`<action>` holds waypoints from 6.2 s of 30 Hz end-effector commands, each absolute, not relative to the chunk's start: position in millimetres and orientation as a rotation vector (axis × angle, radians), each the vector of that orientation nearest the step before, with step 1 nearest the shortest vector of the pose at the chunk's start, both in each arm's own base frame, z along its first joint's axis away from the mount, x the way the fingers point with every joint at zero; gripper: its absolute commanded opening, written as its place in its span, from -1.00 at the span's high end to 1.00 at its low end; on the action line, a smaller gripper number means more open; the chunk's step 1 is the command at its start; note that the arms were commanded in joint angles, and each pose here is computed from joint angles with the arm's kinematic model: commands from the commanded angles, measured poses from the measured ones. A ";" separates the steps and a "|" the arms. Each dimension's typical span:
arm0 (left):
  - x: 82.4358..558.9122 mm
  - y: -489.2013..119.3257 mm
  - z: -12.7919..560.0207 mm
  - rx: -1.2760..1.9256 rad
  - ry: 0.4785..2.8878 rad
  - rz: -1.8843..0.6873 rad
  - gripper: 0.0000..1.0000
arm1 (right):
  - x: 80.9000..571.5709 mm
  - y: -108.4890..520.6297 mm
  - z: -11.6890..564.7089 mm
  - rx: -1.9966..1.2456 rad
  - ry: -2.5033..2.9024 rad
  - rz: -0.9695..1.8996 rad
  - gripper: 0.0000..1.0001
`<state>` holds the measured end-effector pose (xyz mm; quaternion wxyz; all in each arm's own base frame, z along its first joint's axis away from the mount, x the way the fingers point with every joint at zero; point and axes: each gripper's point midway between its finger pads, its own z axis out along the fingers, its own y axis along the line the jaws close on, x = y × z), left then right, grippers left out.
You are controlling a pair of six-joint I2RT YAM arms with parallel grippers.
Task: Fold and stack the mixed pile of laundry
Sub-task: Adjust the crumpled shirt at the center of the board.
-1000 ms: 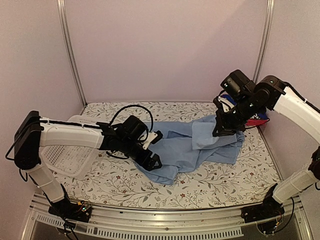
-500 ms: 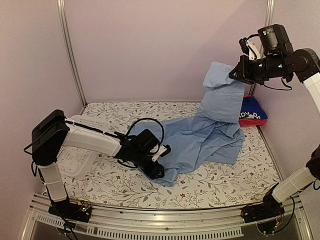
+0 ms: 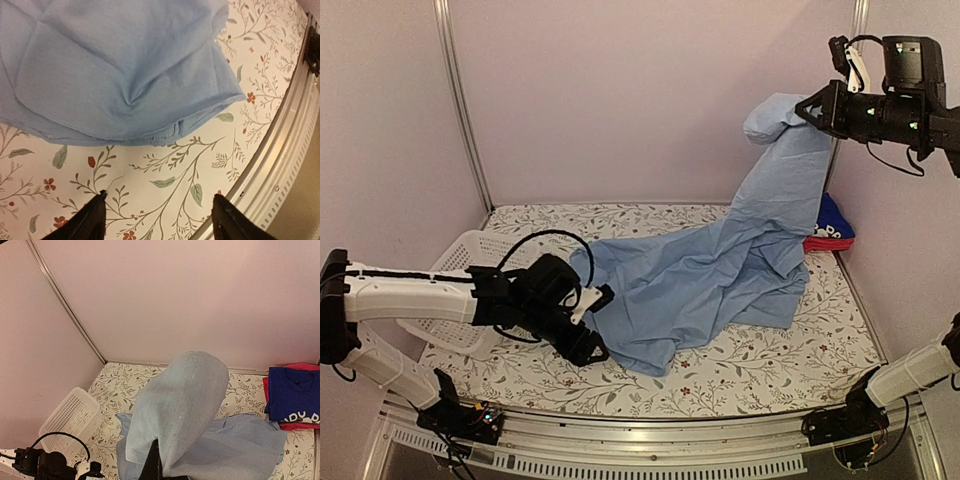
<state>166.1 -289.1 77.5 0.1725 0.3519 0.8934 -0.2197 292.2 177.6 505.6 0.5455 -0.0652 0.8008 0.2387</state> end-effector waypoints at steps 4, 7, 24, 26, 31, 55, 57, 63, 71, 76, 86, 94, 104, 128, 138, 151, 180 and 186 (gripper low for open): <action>293.5 -246.9 154.6 0.246 2.383 -0.749 -0.70 | 296.2 180.0 529.4 -0.194 1.791 0.561 1.00; 323.1 -242.4 163.4 0.094 2.284 -0.898 -0.71 | 300.4 184.8 520.6 -0.215 1.814 0.554 1.00; 405.9 -273.6 75.5 0.012 2.445 -0.796 -0.22 | 320.2 181.3 476.6 -0.183 1.908 0.451 1.00; 411.6 -265.8 63.1 -0.003 2.493 -0.702 -0.20 | 321.4 181.4 474.4 -0.188 1.913 0.444 1.00; 413.4 -265.5 66.1 0.205 2.522 -0.563 -0.10 | 327.5 187.7 459.9 -0.207 1.941 0.444 1.00; 419.0 -258.5 21.7 1.284 2.346 -0.290 0.08 | 353.8 192.0 399.2 -0.187 2.080 0.483 1.00; 421.4 -256.6 15.7 1.295 2.347 -0.265 0.11 | 353.9 190.4 399.6 -0.179 2.080 0.486 1.00; 425.0 -258.9 15.1 1.301 2.321 -0.268 0.43 | 354.2 188.2 399.0 -0.174 2.086 0.489 1.00; 437.1 -265.8 44.8 1.233 2.283 -0.279 1.00 | 361.2 183.5 403.1 -0.159 2.070 0.469 1.00; 452.9 -266.8 102.5 1.111 2.209 -0.247 1.00 | 372.0 169.6 419.9 -0.128 2.014 0.413 1.00; 470.9 -256.4 247.1 0.855 2.000 -0.181 1.00 | 397.0 127.4 521.8 -0.038 1.743 0.321 1.00; 460.6 -249.7 378.0 0.687 1.791 -0.196 1.00 | 385.9 98.2 630.1 0.004 1.390 0.179 1.00; 368.2 -293.2 483.1 0.808 1.511 -0.322 1.00 | 274.0 92.2 726.0 -0.196 1.012 0.189 1.00; 362.1 -393.5 224.8 1.287 1.633 -0.517 -0.71 | 248.5 135.8 513.7 -0.374 1.602 0.563 1.00; 352.9 -496.4 108.2 1.315 2.008 -0.772 -0.68 | 257.5 77.2 457.0 0.129 1.774 0.473 1.00; 323.4 -428.8 -12.1 1.184 2.648 -0.546 0.93 | 308.2 75.0 396.9 0.235 1.953 0.319 1.00; 333.9 -466.8 123.5 1.734 1.790 -0.495 -0.56 | 290.5 148.9 210.6 -0.043 2.530 0.605 1.00; 361.3 -473.8 118.6 1.796 1.663 -0.531 -0.62 | 290.4 144.6 211.9 -0.050 2.537 0.568 1.00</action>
